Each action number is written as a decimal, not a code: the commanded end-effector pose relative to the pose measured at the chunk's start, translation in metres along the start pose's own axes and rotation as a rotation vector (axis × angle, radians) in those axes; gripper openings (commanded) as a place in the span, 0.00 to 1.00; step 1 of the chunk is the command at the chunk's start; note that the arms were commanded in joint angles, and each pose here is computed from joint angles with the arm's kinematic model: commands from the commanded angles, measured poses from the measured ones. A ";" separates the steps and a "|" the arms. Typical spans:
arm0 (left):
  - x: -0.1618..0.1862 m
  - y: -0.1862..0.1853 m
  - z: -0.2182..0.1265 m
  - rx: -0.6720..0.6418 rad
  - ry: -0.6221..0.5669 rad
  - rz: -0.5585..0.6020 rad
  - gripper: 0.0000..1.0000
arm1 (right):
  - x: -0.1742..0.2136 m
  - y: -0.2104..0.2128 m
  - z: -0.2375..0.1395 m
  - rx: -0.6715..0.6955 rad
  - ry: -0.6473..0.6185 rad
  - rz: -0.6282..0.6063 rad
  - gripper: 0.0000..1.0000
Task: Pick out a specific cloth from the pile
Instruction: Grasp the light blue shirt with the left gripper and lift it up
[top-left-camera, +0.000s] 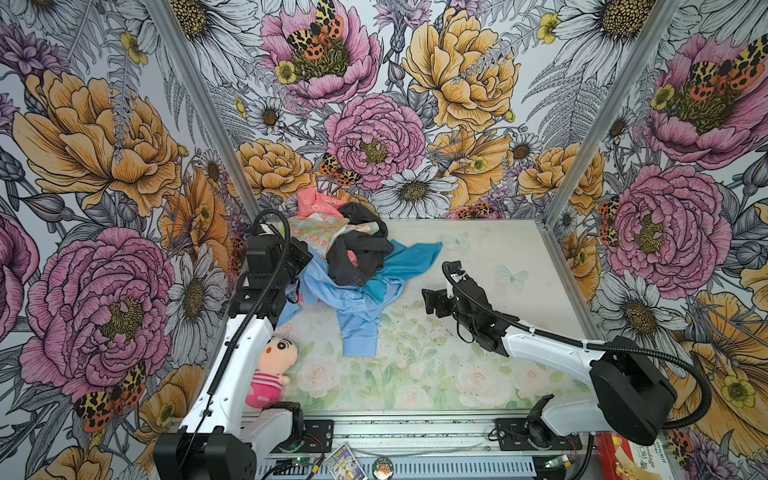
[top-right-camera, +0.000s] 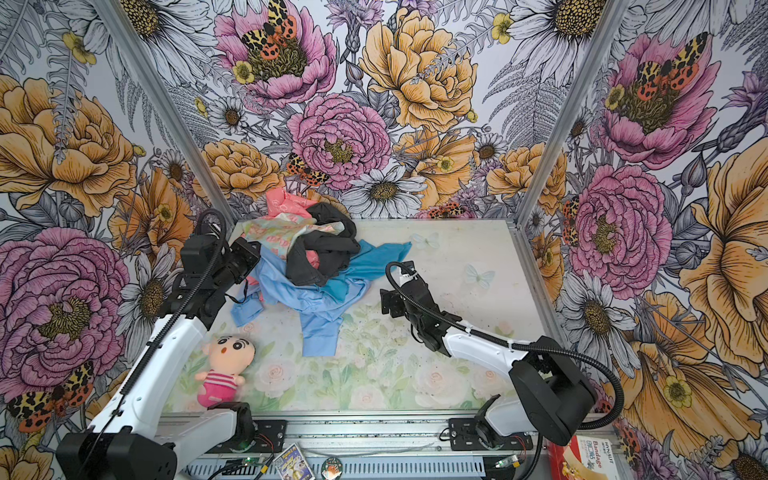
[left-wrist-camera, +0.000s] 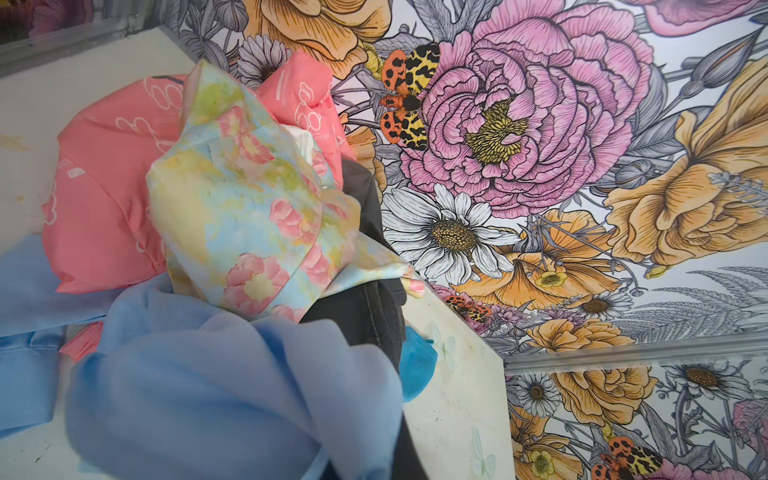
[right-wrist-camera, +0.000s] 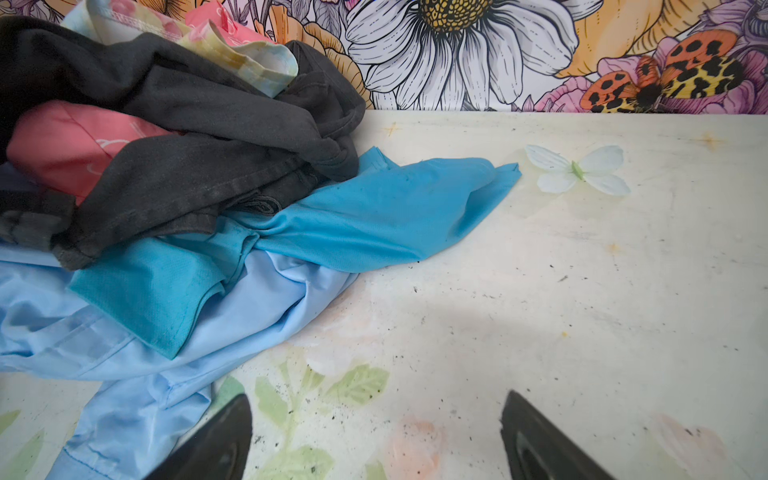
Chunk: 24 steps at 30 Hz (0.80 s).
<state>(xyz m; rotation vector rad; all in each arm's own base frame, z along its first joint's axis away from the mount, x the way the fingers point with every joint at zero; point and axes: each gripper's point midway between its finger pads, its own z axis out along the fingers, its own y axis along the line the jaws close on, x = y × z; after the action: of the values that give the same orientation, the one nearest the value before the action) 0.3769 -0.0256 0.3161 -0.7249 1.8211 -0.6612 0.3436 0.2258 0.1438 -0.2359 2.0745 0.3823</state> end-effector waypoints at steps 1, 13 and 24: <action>-0.036 -0.041 -0.012 0.090 -0.115 0.035 0.00 | -0.011 0.003 -0.006 -0.003 -0.037 -0.008 0.94; -0.063 -0.118 -0.012 0.227 -0.144 0.091 0.00 | -0.023 0.005 -0.013 -0.011 -0.070 -0.012 0.95; -0.074 -0.191 -0.035 0.351 -0.163 0.163 0.00 | -0.063 0.035 -0.024 -0.140 -0.180 -0.026 0.95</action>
<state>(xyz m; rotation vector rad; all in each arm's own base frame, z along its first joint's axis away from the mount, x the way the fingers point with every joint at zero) 0.4064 -0.0937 0.4749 -0.4305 1.6296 -0.7782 0.3418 0.2343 0.1660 -0.2795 2.0084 0.4277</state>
